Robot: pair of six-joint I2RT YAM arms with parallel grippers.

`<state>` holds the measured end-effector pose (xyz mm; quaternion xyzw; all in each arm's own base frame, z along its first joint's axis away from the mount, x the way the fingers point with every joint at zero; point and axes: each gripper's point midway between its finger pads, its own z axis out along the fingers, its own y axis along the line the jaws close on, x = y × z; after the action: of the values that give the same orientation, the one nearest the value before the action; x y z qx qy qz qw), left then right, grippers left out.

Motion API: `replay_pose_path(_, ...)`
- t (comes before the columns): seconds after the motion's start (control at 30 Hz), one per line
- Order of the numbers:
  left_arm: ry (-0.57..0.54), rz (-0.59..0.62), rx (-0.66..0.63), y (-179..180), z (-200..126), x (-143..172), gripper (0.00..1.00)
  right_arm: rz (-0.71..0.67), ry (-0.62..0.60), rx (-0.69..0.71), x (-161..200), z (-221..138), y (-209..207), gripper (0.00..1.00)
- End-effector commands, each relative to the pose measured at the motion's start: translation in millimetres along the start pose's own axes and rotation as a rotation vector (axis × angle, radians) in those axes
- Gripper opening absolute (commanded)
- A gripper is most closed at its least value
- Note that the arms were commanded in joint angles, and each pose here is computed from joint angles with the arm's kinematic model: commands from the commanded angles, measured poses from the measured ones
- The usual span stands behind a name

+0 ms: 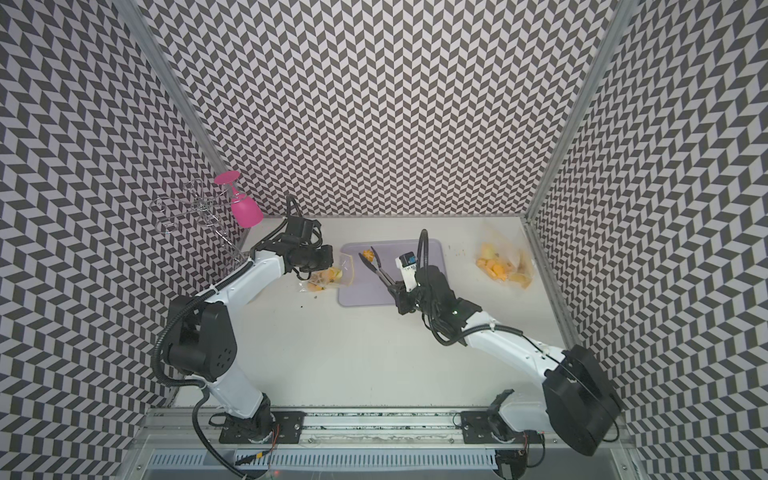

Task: Put the cookies into a resealable bag to prevent moisture
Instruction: Pick up the cookie from the tray, then place the cookie in the ziploc bag, then pick up the ziploc bag from the center of the board, then place the clamp at the center of the board.

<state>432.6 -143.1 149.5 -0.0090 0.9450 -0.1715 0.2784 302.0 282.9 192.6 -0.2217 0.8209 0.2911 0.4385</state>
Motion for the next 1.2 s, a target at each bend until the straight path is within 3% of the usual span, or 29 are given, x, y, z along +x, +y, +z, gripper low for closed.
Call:
replay_pose_path(0.0, -0.016, 0.017, 0.019, -8, -5, -9, 0.0, -0.083, -0.079, -0.161, -25, -3, 35, 0.19)
replay_pose_path(0.3, -0.017, 0.024, 0.024, -9, -7, -9, 0.0, -0.092, 0.007, -0.2, -8, 32, 45, 0.19)
replay_pose_path(0.4, -0.014, 0.024, 0.033, -10, -7, -8, 0.0, -0.083, 0.004, -0.193, -8, 37, 43, 0.26)
replay_pose_path(0.67, -0.016, 0.027, 0.041, -12, -9, -8, 0.0, -0.069, -0.017, -0.174, -12, 34, 40, 0.32)
replay_pose_path(0.83, -0.027, 0.026, 0.029, -10, -13, -10, 0.0, -0.049, -0.047, -0.137, -16, 18, 36, 0.28)
replay_pose_path(1.0, -0.073, 0.009, -0.013, -2, -26, -18, 0.0, 0.079, -0.149, 0.053, -15, -33, 2, 0.2)
replay_pose_path(1.17, -0.131, 0.012, 0.008, -7, -46, -27, 0.0, 0.361, -0.197, 0.491, 42, -94, -82, 0.12)
